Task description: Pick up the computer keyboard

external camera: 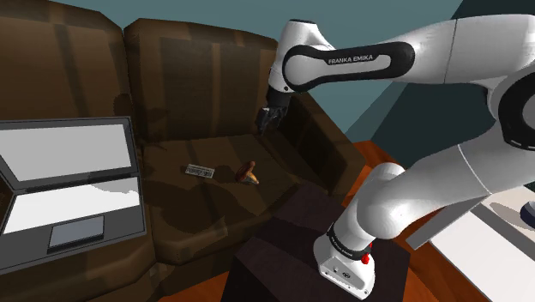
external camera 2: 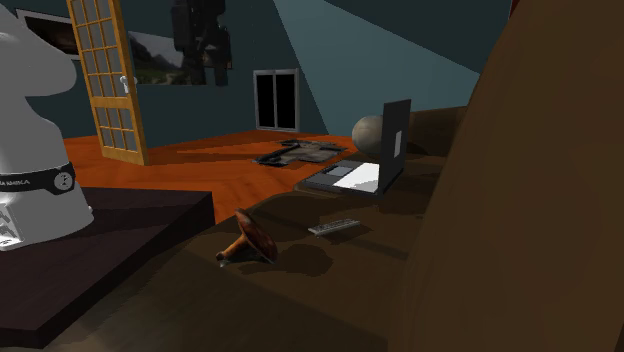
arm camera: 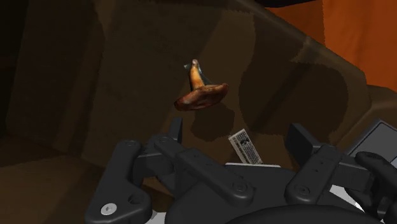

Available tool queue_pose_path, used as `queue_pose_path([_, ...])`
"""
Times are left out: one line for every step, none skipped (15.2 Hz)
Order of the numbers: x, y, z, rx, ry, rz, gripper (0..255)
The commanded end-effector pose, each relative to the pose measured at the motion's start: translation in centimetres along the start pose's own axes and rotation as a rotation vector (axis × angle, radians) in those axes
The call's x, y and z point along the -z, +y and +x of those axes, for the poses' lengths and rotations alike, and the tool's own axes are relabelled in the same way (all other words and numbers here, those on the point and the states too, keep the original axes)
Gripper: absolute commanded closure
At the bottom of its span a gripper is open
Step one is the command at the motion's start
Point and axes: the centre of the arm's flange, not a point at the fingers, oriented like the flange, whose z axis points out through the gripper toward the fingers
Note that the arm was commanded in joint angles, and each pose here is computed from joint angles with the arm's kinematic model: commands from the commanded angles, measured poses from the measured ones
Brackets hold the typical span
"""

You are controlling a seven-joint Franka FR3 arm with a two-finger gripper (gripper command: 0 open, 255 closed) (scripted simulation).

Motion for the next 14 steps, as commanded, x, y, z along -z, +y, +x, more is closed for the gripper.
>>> queue_pose_path([-2.1, 0.0, 1.7, 0.037, 0.004, 0.006, 0])
queue_pose_path([-3.2, -0.1, 2.5, 0.055, 0.005, 0.01, 0])
queue_pose_path([-4.2, -0.3, 3.3, 0.073, 0.006, 0.013, 0])
queue_pose_path([-5.2, -0.4, 4.1, 0.092, 0.007, 0.016, 0])
queue_pose_path([-6.3, -0.6, 4.9, 0.11, 0.007, 0.02, 0])
queue_pose_path([-7.3, -0.8, 5.7, 0.128, 0.008, 0.023, 0])
queue_pose_path([-8.3, -1.0, 6.4, 0.146, 0.009, 0.027, 0])
queue_pose_path([-9.3, -1.2, 7.2, 0.164, 0.01, 0.03, 0])
queue_pose_path([-10.4, -1.4, 8.0, 0.182, 0.01, 0.033, 0])
queue_pose_path([-11.4, -1.7, 8.8, 0.2, 0.011, 0.037, 0])
queue_pose_path([-12.4, -1.9, 9.6, 0.218, 0.012, 0.04, 0])
queue_pose_path([-13.4, -2.2, 10.3, 0.236, 0.012, 0.043, 0])
queue_pose_path([-14.5, -2.5, 11.1, 0.254, 0.013, 0.047, 0])
queue_pose_path([-15.5, -2.8, 11.8, 0.272, 0.014, 0.05, 0])
